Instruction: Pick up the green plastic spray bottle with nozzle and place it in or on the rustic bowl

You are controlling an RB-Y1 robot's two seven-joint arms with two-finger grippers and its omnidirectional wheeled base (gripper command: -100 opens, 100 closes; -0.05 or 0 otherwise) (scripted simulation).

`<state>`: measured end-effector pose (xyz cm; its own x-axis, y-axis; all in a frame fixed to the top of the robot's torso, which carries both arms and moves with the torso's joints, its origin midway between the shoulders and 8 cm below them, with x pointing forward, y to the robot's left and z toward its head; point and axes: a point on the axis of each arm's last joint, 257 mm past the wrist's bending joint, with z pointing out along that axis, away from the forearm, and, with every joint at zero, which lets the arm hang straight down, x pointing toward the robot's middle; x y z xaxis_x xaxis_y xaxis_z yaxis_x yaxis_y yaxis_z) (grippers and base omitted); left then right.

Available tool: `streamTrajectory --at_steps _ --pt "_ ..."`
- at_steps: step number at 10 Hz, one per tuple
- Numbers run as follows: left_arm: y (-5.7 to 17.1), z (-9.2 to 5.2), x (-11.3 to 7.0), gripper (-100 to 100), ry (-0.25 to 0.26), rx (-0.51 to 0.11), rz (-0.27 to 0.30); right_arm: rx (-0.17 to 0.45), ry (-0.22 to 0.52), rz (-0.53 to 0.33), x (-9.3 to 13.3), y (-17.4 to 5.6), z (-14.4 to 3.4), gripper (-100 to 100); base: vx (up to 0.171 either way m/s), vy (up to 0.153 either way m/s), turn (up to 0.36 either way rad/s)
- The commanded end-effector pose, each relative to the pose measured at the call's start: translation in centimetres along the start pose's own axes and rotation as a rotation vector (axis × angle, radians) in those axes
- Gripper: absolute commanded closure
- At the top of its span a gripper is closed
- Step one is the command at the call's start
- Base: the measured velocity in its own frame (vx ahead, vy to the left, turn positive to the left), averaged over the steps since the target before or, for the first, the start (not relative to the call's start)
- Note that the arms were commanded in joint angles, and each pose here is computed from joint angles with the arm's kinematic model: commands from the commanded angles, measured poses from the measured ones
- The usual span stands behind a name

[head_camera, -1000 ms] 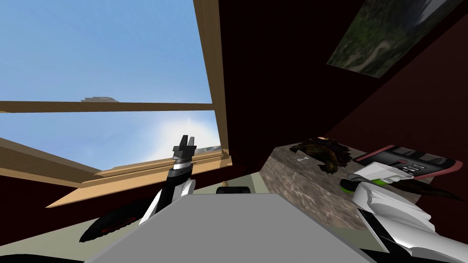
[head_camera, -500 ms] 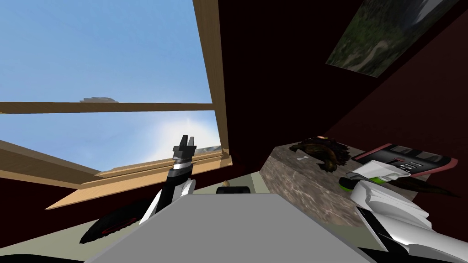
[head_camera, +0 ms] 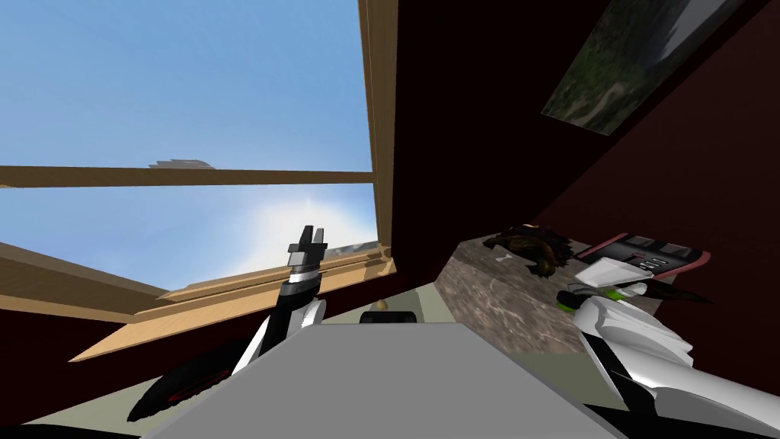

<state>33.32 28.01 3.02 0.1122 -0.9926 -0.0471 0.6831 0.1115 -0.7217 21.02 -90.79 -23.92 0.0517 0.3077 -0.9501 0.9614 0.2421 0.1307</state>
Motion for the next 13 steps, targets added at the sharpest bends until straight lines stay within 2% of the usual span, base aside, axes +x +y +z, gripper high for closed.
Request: streamTrajectory --at_steps 1,5,6,9,13 --pt "0.0 0.0 0.0 0 0.000 0.000 0.000 0.025 -0.010 0.038 -0.7 -0.8 0.1 100 -0.105 0.023 -0.214" --pt "0.0 0.0 0.0 0 0.000 0.000 0.000 0.038 -0.025 0.034 -1.5 -1.4 0.2 100 -0.015 -0.084 -0.037" --pt "0.0 0.0 0.0 0 0.000 0.000 0.000 0.052 -0.039 0.039 -2.5 -2.1 0.3 100 0.034 -0.107 -0.029" --pt "0.0 0.0 0.0 0 0.000 0.000 0.001 0.064 -0.059 0.021 -3.6 -2.8 0.3 100 0.052 -0.192 -0.008" --pt "0.0 0.0 0.0 0 0.000 0.000 0.000 0.063 -0.061 0.033 -3.6 -2.8 0.3 100 0.006 -0.004 -0.002"
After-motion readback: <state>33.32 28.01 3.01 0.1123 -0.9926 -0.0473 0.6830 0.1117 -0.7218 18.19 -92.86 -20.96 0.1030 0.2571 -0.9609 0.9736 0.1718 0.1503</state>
